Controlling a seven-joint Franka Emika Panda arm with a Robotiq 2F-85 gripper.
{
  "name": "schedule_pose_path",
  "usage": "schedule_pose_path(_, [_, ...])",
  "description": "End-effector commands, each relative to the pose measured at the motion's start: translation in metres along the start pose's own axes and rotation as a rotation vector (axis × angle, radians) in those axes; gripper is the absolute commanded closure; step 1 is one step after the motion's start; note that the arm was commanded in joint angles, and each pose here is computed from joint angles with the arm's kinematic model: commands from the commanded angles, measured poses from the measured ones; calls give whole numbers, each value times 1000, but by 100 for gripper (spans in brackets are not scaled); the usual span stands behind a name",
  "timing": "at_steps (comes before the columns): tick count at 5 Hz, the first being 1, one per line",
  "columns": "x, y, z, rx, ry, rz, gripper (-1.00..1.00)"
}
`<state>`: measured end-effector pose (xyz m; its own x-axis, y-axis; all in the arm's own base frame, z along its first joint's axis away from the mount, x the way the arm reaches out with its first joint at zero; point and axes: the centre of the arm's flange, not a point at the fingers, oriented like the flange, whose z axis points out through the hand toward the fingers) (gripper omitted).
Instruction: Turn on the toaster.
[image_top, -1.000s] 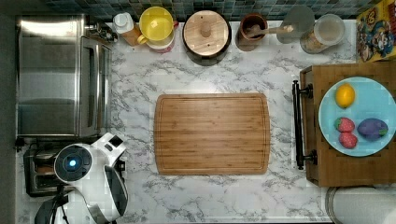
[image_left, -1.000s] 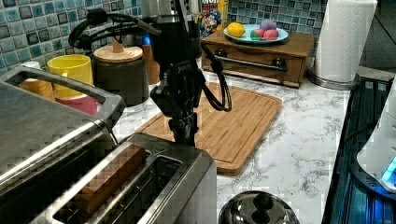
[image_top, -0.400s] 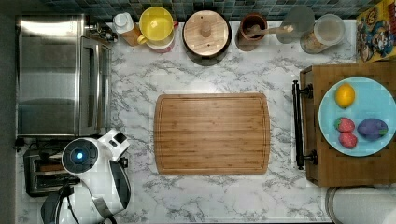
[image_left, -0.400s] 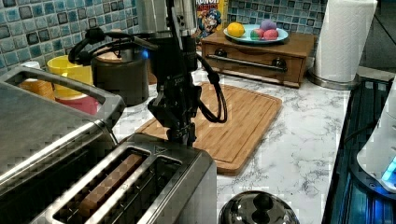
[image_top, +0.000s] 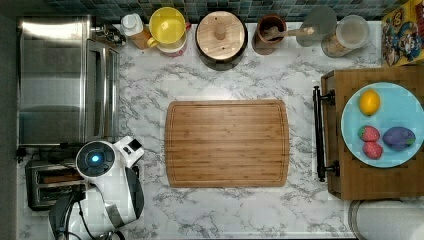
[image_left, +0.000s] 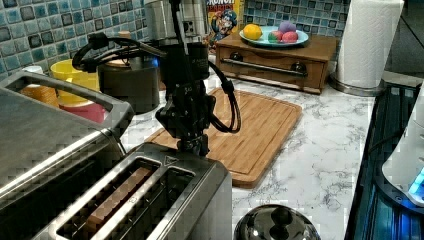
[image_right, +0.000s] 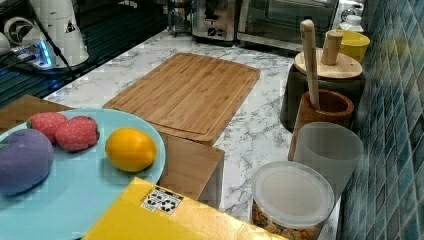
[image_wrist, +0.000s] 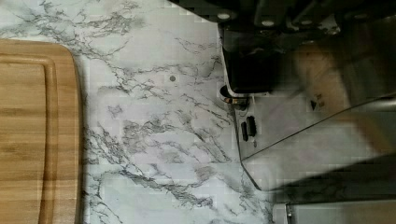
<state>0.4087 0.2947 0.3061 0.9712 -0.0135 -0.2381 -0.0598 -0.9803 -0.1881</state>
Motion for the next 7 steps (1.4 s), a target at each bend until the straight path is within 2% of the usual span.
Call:
schedule_pose_path(1, [-1,111,160,-8,-192,112,100])
schedule_pose_path(2, [-7,120,191,-42,-255,133,100])
schedule_pose_path(3, [-2,115,160,-62,-203,154,100])
schedule_pose_path(7, [-2,115,160,-62,-203,154,100])
